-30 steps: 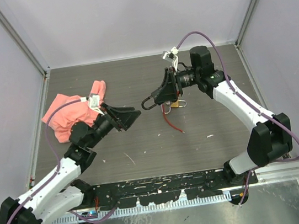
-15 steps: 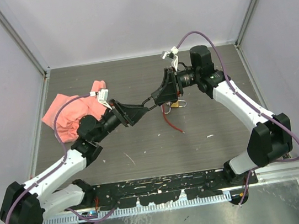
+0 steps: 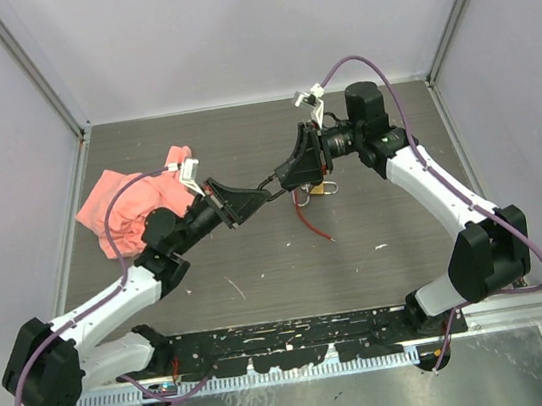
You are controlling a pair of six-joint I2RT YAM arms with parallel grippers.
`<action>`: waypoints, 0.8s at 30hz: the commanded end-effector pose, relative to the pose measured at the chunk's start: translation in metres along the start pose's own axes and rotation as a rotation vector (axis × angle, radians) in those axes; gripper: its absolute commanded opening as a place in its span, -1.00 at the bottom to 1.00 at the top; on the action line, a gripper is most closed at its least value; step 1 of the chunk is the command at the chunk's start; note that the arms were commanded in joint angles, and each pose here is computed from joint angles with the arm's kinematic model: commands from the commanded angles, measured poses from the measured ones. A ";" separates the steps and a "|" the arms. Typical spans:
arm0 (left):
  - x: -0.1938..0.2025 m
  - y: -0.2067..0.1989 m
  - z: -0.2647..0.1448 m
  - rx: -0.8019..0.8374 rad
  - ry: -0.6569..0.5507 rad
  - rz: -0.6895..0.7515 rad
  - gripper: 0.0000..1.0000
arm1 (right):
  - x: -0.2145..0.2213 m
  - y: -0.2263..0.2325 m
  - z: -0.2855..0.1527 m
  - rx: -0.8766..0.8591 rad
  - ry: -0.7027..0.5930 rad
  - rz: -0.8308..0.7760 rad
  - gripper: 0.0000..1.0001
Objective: Lock with the key
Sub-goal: Lock the lock.
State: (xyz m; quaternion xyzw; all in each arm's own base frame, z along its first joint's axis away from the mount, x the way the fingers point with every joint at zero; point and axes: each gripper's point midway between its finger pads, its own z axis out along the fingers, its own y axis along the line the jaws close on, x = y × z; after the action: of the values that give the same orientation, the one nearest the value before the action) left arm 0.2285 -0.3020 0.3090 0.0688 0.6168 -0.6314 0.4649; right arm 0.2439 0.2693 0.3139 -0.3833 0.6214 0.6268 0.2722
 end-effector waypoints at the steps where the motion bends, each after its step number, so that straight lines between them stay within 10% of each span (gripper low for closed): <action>1: -0.026 -0.043 0.006 0.160 -0.071 0.034 -1.00 | -0.020 0.034 -0.002 -0.061 -0.009 -0.156 -0.98; 9: -0.022 -0.029 0.005 0.096 -0.052 0.110 -1.00 | -0.017 0.040 -0.001 -0.086 0.002 -0.158 -0.97; 24: -0.038 -0.057 -0.013 0.184 -0.080 0.249 -1.00 | -0.023 0.035 -0.005 -0.022 -0.009 -0.219 0.43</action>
State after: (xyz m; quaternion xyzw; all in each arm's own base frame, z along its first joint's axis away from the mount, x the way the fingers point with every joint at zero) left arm 0.2140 -0.2955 0.3128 0.1430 0.6045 -0.6072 0.4953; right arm 0.2338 0.2678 0.3224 -0.4069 0.5997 0.6309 0.2771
